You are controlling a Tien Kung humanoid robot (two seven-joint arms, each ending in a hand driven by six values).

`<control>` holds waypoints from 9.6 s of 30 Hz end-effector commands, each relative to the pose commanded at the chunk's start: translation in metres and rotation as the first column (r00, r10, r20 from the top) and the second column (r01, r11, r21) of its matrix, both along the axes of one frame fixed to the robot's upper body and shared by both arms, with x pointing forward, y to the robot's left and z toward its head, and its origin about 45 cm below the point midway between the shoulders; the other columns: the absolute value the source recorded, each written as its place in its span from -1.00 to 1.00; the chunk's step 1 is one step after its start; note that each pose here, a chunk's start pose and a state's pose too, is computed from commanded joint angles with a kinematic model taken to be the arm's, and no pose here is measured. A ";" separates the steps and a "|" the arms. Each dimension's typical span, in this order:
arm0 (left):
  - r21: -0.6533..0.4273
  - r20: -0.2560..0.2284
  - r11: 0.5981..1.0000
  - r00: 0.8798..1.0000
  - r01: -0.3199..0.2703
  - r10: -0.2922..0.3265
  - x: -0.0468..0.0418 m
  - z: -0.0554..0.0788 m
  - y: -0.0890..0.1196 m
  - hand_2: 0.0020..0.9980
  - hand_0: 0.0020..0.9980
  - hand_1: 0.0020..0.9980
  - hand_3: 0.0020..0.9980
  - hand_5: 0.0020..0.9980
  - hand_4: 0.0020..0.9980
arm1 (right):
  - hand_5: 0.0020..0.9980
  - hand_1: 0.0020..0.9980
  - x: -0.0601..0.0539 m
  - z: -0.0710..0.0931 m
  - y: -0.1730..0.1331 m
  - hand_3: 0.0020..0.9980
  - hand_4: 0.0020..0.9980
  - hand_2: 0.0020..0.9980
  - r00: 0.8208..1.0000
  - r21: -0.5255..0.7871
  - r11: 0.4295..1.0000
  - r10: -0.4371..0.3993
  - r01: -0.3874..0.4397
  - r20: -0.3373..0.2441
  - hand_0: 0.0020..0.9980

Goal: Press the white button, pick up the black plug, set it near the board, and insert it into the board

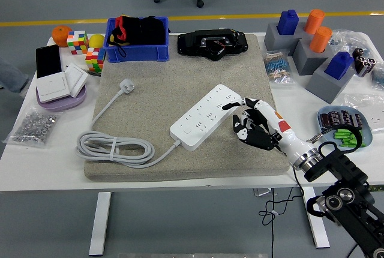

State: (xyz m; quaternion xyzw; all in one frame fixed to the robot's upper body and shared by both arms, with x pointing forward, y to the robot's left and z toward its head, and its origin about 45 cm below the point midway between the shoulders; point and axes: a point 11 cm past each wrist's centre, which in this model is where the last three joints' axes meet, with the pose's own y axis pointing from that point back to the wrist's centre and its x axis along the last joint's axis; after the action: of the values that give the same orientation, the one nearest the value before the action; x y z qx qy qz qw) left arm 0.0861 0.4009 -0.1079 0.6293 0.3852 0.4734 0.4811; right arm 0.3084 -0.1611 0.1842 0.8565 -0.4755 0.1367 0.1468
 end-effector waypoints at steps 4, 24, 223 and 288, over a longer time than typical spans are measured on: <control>0.000 -0.002 1.000 1.000 -0.003 0.003 -0.0016 0.000 0.000 0.32 0.37 0.36 0.38 -0.62 0.15 | -1.00 -1.00 -0.004 -0.005 0.013 0.31 -0.52 -0.77 0.998 -0.064 0.996 0.061 -0.063 -0.032 -1.00; 0.004 -0.004 1.000 1.000 -0.009 0.009 -0.0026 0.000 0.002 0.32 0.37 0.36 0.38 -0.62 0.15 | -1.00 -1.00 0.022 0.009 0.044 0.38 -0.69 -0.77 0.910 -0.398 0.914 0.229 -0.078 0.346 -1.00; -0.001 -0.013 1.000 1.000 0.014 -0.014 -0.0031 -0.001 -0.001 0.32 0.37 0.36 0.37 -0.61 0.15 | -0.34 0.39 0.033 -0.070 -0.039 0.57 1.00 0.38 0.956 -0.328 0.923 -0.109 0.199 0.274 0.45; -0.004 -0.001 1.000 1.000 0.006 -0.006 0.0011 -0.001 -0.003 0.32 0.37 0.35 0.37 -0.61 0.13 | -0.93 -0.11 0.042 -0.080 -0.061 0.13 0.59 -0.11 0.941 -0.345 0.900 -0.165 0.266 0.295 -0.24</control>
State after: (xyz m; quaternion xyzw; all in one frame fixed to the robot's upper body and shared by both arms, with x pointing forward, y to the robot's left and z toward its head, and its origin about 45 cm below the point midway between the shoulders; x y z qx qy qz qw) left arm 0.0872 0.3983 -0.1084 0.6298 0.3844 0.4710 0.4834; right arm 0.3507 -0.2220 0.1040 0.7282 -0.5473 0.3196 0.2611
